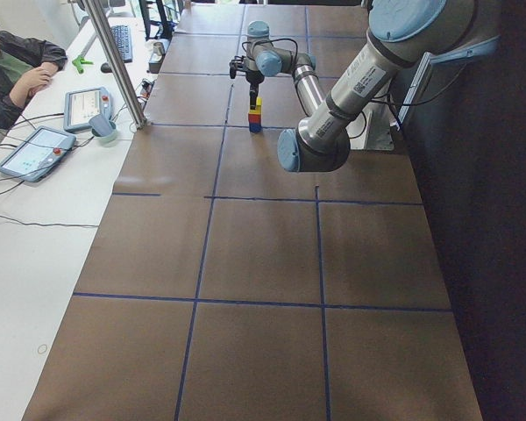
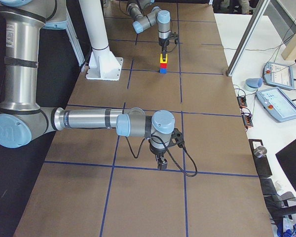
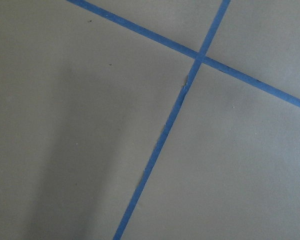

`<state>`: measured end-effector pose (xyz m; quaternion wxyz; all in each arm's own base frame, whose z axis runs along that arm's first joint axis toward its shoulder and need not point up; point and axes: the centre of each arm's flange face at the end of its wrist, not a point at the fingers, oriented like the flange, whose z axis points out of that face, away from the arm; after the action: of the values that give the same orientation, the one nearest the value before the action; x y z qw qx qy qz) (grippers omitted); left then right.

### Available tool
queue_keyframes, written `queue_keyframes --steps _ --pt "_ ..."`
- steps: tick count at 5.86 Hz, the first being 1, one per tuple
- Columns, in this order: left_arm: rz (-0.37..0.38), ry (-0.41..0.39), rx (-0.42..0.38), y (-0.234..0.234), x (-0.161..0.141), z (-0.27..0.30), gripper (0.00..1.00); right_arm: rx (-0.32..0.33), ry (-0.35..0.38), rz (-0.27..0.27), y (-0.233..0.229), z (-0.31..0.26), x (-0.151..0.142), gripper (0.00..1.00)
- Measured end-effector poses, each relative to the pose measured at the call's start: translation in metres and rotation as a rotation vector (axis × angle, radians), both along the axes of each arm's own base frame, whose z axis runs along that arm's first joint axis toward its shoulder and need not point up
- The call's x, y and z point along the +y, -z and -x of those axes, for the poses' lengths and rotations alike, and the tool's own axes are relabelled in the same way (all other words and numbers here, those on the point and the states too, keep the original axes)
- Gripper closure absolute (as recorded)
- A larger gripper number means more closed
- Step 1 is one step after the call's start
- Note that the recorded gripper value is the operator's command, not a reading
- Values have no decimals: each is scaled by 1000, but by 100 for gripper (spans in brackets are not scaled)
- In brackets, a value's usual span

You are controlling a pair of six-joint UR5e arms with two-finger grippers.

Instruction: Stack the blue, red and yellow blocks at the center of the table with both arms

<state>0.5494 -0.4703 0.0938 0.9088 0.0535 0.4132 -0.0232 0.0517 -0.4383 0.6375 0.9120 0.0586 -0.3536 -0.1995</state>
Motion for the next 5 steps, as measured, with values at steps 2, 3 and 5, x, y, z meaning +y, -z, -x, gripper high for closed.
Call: queue_keyframes --steps 2,3,5 --pt "-42 -61 -45 -11 -12 72 0 0 0 0 0 0 0 0" --pt "-91 -112 -79 -55 -14 123 0 0 0 1 0 0 0 1" --pt "-127 -216 -140 -181 -27 258 0 3 -31 33 -2 0 2 1"
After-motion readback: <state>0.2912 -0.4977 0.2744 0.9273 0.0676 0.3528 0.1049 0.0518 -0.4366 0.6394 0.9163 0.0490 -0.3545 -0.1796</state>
